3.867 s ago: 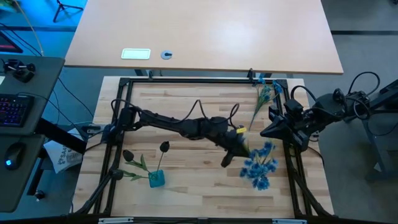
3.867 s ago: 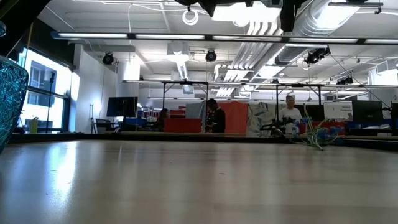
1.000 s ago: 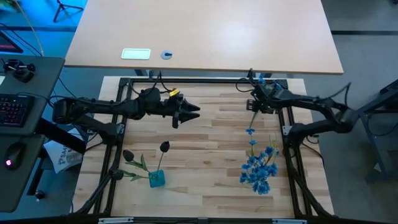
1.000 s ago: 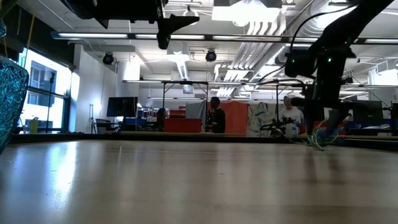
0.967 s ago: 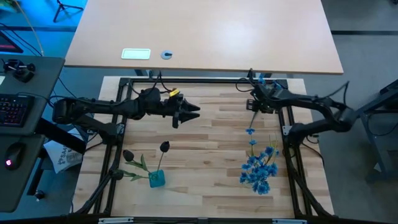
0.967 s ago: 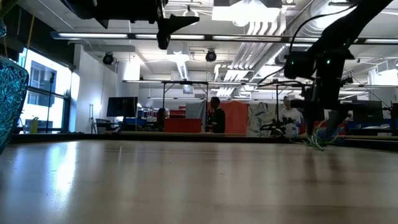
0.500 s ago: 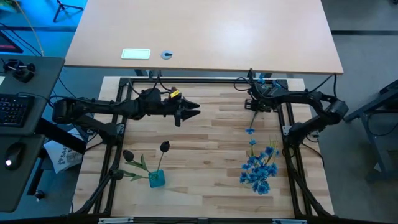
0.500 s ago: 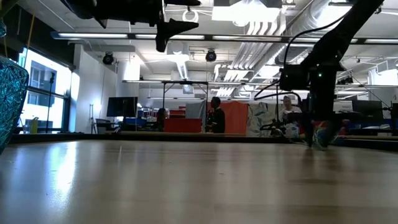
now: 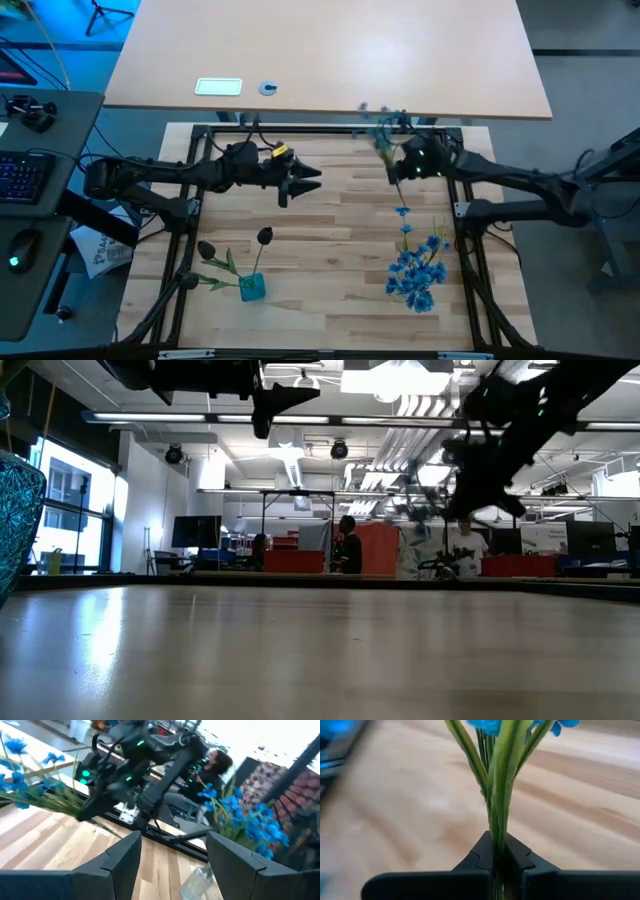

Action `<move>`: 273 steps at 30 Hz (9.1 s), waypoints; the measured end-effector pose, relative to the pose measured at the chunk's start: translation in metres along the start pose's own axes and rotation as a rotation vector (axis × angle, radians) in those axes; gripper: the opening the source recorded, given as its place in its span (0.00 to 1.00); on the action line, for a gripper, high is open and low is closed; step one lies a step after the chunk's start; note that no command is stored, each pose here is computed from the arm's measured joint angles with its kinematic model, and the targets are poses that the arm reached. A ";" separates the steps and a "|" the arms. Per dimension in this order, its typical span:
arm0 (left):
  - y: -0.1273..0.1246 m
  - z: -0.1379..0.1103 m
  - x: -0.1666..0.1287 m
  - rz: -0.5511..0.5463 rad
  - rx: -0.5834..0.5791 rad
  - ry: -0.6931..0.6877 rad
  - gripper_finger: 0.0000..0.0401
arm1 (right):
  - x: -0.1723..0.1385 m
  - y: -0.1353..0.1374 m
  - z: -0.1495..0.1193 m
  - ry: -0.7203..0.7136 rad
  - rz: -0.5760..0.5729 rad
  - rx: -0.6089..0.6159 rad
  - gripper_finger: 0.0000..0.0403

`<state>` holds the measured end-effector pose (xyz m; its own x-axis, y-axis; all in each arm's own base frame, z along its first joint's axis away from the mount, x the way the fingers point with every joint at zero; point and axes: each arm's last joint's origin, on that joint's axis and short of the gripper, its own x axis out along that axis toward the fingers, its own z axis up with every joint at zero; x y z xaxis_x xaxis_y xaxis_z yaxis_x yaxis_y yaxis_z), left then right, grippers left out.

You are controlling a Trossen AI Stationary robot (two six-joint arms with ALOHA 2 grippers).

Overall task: Sort flowers into vase by color
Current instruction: Put the blue flowers into the transparent vase

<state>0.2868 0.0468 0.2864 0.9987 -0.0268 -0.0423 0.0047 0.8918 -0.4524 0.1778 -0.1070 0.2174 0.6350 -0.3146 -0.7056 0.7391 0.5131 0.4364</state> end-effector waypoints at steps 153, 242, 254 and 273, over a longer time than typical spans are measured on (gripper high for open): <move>-0.081 -0.063 0.190 0.100 0.014 -0.154 0.52 | -0.160 0.111 -0.211 -0.558 1.242 -1.112 0.00; -0.068 -0.128 0.202 0.141 0.338 0.154 0.52 | -0.143 0.071 -0.193 -0.722 1.119 -0.809 0.00; -0.060 -0.167 0.226 0.118 0.307 0.176 0.52 | -0.125 0.079 -0.198 -0.674 1.081 -0.826 0.00; -0.062 -0.185 0.225 -0.003 0.376 0.399 0.52 | -0.127 0.082 -0.195 -0.698 1.112 -0.776 0.00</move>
<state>0.5018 -0.0977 0.1401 0.9028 -0.1333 -0.4089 0.0981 0.9895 -0.1060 0.1137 0.1304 0.2336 0.9118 0.3135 0.2654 -0.3258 0.9454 0.0026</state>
